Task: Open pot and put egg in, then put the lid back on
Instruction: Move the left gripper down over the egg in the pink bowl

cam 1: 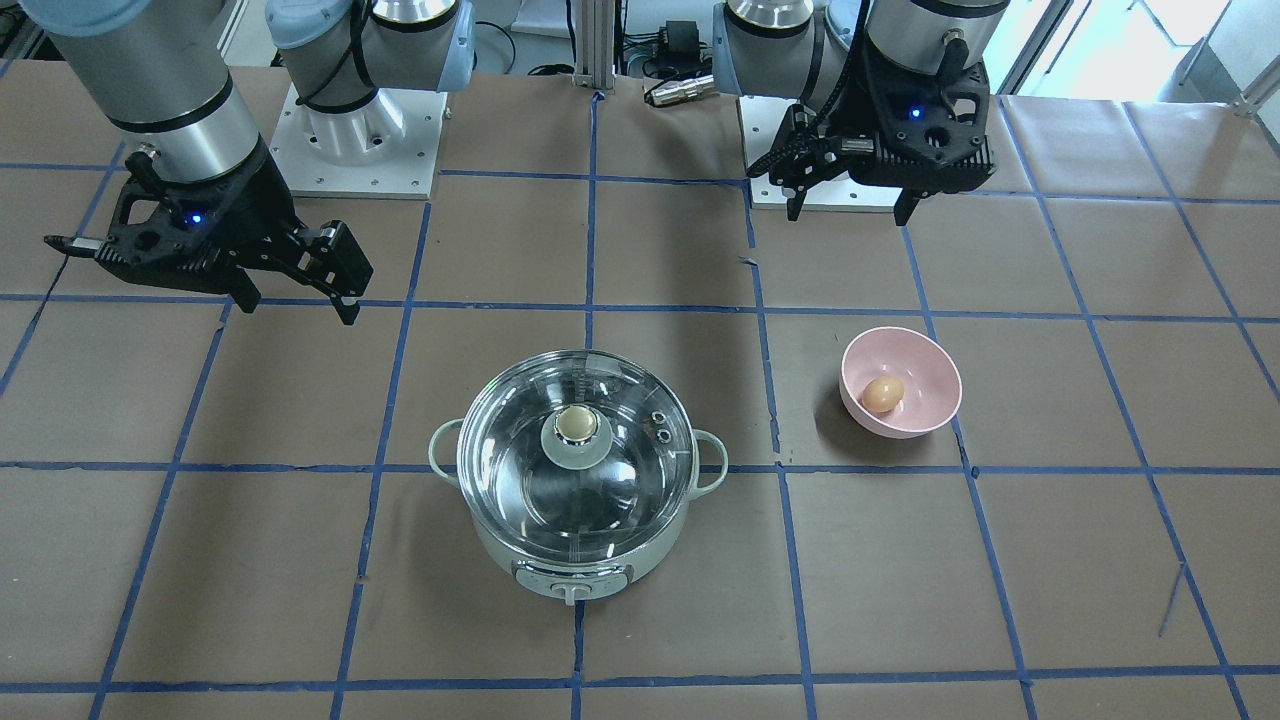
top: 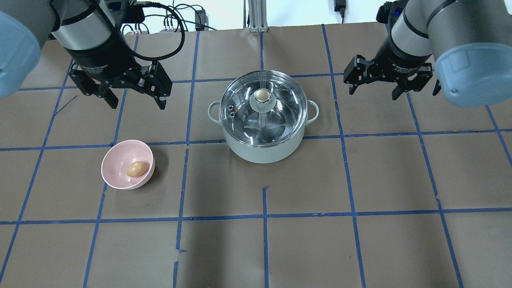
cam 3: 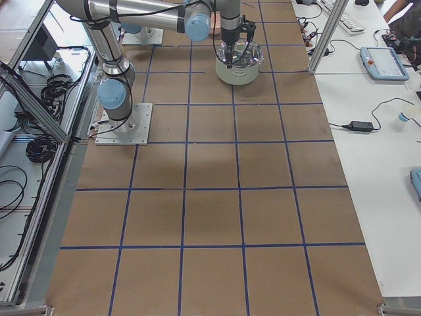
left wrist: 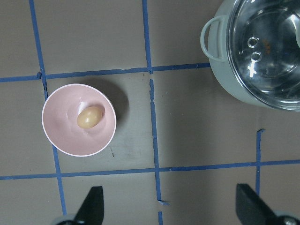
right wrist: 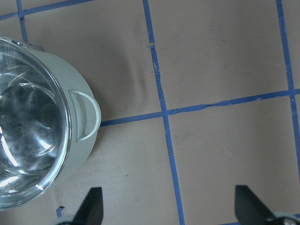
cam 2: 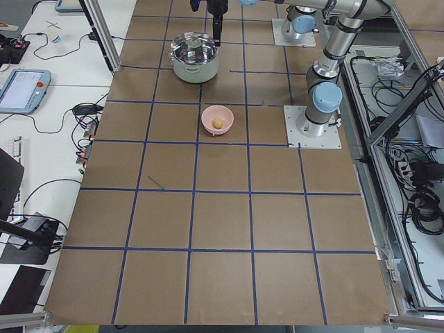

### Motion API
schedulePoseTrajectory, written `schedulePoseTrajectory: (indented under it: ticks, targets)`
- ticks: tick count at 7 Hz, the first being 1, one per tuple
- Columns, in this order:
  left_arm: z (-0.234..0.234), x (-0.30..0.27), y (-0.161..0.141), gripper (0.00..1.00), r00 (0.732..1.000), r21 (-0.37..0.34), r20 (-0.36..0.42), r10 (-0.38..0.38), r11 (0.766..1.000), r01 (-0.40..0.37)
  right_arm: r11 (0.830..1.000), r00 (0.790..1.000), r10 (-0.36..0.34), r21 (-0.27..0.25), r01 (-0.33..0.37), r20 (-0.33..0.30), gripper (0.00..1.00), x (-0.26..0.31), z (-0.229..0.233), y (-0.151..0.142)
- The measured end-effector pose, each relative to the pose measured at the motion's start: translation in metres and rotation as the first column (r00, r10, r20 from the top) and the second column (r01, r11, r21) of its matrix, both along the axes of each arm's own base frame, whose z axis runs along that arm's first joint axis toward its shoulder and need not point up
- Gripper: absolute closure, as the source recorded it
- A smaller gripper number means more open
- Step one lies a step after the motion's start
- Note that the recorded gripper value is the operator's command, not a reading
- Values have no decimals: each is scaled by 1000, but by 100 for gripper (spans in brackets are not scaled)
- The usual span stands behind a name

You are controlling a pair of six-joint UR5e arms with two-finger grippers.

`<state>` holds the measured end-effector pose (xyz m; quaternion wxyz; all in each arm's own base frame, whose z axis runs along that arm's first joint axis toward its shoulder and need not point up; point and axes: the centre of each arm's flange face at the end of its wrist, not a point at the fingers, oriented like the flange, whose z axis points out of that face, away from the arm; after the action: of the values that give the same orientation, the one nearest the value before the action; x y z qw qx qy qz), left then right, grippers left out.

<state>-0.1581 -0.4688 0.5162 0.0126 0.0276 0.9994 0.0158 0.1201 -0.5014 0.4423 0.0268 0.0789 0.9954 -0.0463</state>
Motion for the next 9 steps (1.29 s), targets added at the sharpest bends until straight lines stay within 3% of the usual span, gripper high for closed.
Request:
schedulePoseTrajectory:
  ticks: [5,9]
  targets:
    - [-5,26,-7,1,1000,8,-1,-2,1000,2,1000,1000,1,6,-1,0,0,0,-3,1]
    - [-104,148,-13,3,997,119,-23,-69,990,71,1000,1000,2,9,-2,0,0,0,-4,1]
